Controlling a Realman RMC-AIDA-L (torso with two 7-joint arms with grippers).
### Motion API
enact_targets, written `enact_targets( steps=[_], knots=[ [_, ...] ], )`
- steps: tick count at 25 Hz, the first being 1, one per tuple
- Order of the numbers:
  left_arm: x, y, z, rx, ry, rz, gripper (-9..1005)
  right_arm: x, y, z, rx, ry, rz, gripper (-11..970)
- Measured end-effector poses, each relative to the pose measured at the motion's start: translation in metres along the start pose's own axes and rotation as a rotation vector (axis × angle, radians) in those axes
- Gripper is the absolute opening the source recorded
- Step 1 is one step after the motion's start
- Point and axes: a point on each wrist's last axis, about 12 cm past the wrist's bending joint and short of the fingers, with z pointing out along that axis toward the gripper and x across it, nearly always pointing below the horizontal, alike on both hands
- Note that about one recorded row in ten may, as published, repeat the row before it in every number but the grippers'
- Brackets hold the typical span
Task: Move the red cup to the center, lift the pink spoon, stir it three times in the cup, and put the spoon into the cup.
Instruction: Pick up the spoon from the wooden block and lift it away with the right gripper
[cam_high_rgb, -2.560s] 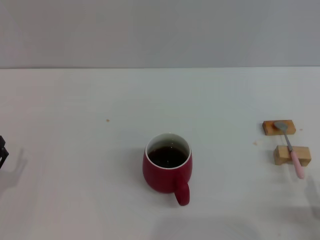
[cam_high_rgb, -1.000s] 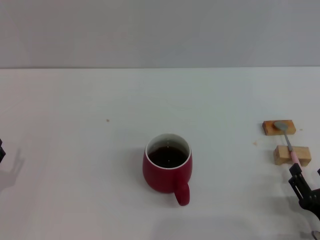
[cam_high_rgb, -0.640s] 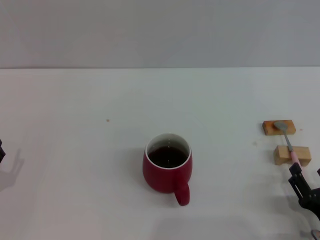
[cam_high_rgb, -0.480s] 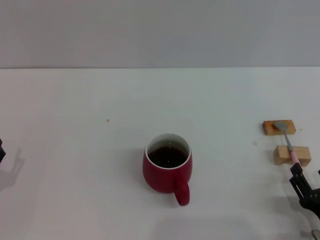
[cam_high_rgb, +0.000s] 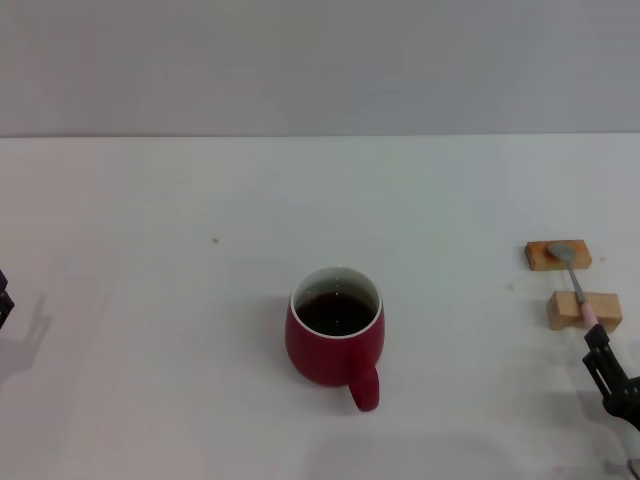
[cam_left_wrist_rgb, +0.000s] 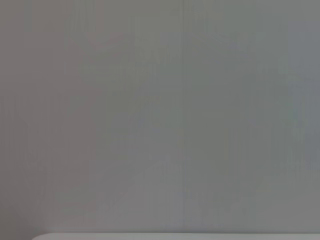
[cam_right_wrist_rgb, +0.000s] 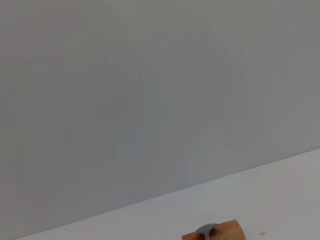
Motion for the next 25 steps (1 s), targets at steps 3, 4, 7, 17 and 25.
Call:
enact_targets(
  steps=[3,4,7,17,25],
  knots=[
    [0.0001,-0.0002,0.0,0.0,0.0,0.0,852,-0.0005,-0.0007,-0.0002,0.003,-0.005,-0.032,751],
    [0.0001,-0.0002,0.0,0.0,0.0,0.0,852,-0.0005,-0.0007,-0.0002,0.003,-0.005,-0.032,751],
    [0.0,0.0001,0.0,0.0,0.0,0.0,852,-0.0009,0.0008,0.0,0.001,-0.01,-0.05,751],
    [-0.0004,-0.0007,0.0012,0.002,-0.002,0.0,852,-0.0002,0.0031,0.0027,-0.007,-0.002,-0.091,751],
    [-0.0006,-0.0014,0.0015,0.003,-0.004,-0.004,852,0.0029,0.0044,0.0074,-0.015,0.032,-0.094,750]
  ],
)
